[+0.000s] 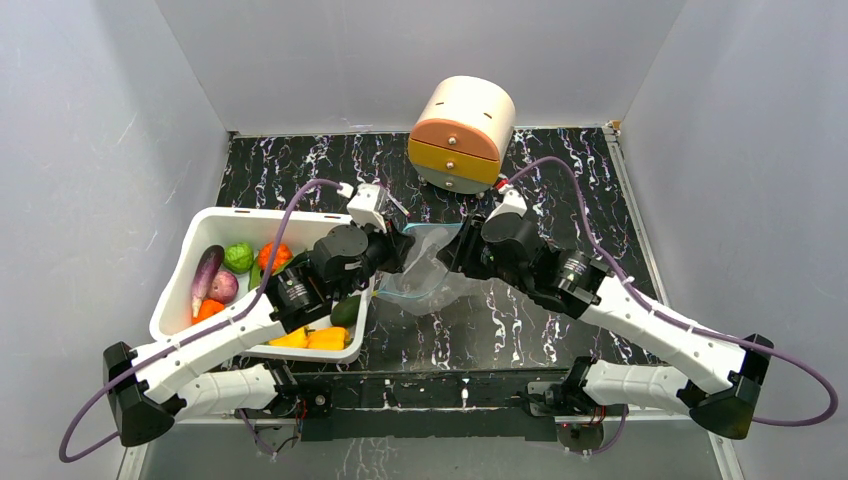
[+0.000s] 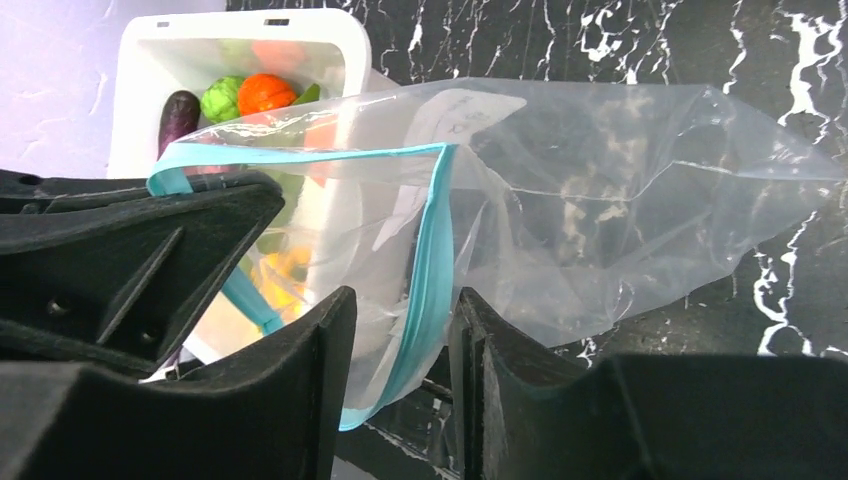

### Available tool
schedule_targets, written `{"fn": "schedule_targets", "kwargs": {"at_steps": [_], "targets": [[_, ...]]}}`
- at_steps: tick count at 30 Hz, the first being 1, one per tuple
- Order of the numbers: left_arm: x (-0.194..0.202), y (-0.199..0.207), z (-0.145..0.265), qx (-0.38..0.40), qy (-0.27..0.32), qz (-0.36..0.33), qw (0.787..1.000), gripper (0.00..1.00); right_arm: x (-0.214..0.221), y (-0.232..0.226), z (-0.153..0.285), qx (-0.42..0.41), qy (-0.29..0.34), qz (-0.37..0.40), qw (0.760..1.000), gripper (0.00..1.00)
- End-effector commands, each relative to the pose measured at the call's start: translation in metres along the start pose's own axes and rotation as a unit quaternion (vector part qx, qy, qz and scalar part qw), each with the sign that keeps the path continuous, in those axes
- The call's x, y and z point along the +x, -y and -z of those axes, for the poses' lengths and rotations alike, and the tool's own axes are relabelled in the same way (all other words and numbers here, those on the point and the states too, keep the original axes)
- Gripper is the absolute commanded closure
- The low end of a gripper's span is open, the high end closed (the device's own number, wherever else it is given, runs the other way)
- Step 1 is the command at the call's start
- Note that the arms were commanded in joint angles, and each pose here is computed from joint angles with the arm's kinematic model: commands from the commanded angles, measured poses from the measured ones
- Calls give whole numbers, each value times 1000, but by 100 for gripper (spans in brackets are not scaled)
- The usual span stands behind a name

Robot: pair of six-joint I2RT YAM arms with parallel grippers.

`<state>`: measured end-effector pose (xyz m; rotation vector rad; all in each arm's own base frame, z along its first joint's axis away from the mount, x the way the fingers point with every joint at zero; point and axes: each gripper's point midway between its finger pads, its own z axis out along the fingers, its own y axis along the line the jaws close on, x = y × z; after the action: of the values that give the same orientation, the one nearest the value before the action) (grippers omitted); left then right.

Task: Place the food in the zip-top bag and seal the zipper
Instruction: Zip the zipper food storage bag.

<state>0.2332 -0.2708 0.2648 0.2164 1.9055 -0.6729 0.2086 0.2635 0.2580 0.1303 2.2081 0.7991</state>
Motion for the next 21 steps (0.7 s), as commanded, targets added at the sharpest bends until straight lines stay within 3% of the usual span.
{"fn": "schedule_targets", "kwargs": {"at_steps": [1,5,12,16,21], "targets": [[-11,2,4,6,25,36,999,100,-8,-21,3,-56,19,-15,998,59],[-13,-1,4,-4,33,54,998,100,-3,-19,5,-55,17,-32,998,49],[-17,-5,4,-18,49,93,994,100,6,-11,0,-35,22,-49,998,48],[-21,-7,3,-26,57,103,993,100,1,-7,0,-22,36,-54,998,57],[-24,-9,3,-36,63,114,991,100,-9,-9,7,-31,58,-52,996,76]]}}
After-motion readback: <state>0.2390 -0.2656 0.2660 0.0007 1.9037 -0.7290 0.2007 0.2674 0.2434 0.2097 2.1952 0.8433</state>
